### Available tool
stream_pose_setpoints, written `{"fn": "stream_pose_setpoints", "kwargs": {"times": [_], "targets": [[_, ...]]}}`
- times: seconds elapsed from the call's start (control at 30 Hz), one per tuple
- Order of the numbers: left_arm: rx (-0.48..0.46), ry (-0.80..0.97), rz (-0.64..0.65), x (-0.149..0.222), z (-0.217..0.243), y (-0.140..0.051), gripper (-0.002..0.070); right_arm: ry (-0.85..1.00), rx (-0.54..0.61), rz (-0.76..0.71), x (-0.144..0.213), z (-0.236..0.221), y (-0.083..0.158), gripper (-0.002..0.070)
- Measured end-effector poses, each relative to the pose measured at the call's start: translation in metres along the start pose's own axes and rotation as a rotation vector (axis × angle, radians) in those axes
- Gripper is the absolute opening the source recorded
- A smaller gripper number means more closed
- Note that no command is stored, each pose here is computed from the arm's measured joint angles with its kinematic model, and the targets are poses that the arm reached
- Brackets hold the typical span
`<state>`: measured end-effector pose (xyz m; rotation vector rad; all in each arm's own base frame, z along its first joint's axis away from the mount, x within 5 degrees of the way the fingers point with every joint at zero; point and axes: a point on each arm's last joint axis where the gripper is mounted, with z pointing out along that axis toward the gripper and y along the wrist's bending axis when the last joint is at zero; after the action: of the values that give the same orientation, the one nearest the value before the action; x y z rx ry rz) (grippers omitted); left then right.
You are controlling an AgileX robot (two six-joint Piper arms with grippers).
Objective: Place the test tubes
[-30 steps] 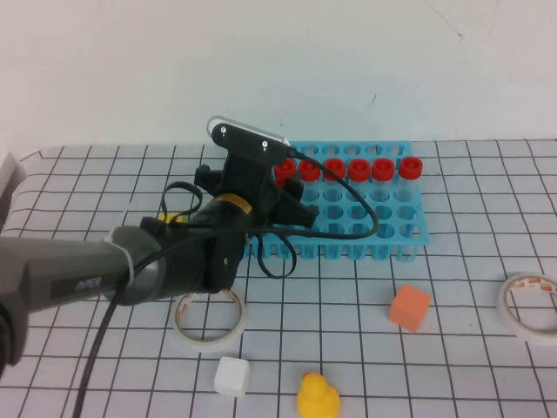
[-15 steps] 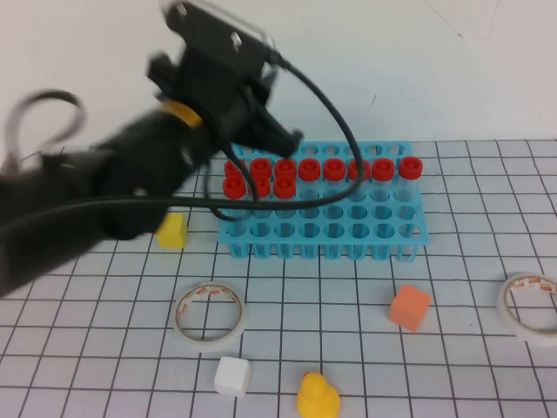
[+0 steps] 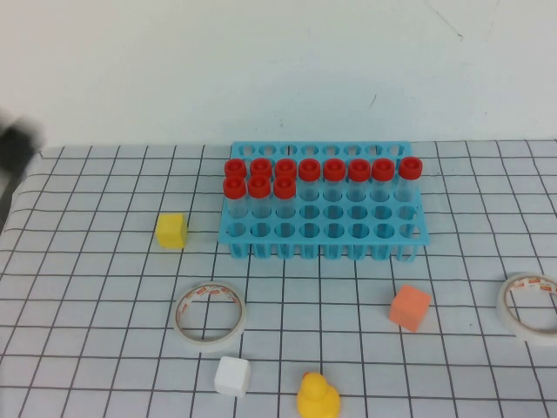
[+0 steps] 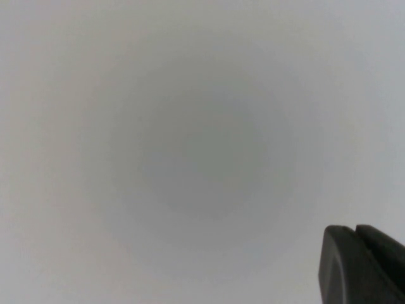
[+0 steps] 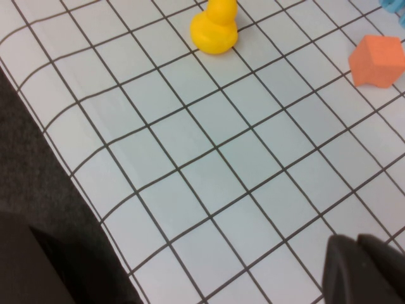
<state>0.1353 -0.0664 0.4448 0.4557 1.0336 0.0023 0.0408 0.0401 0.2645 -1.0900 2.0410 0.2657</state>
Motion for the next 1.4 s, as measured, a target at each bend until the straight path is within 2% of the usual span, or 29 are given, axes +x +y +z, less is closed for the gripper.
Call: {"fn": "stream_pose_setpoints", "kwargs": {"times": [0.13,0.3,0.57,0.77,1.03,1.2,1.4], "targets": [[-0.042,0.04,0.023,0.007,-0.05,0.009,0.0001,0.0,0.0,0.0,0.0,0.0,0.0,-0.0001],[-0.132,0.246,0.004,0.035,-0.088,0.012,0.0,0.0,0.0,0.0,0.0,0.0,0.0,-0.0001],[-0.319,0.377,-0.182,0.066,-0.114,0.012,0.0,0.0,0.0,0.0,0.0,0.0,0.0,-0.0001],[-0.305,0.475,-0.191,0.103,-0.127,-0.001,0.0,0.0,0.0,0.0,0.0,0.0,0.0,-0.0001],[-0.305,0.496,-0.161,0.11,-0.129,-0.002,0.0,0.0,0.0,0.0,0.0,0.0,0.0,-0.0001],[-0.36,0.492,-0.324,0.111,-0.13,-0.001,0.0,0.0,0.0,0.0,0.0,0.0,0.0,-0.0001],[-0.364,0.609,-0.309,0.122,-0.137,-0.004,0.0,0.0,0.0,0.0,0.0,0.0,0.0,-0.0001]]}}
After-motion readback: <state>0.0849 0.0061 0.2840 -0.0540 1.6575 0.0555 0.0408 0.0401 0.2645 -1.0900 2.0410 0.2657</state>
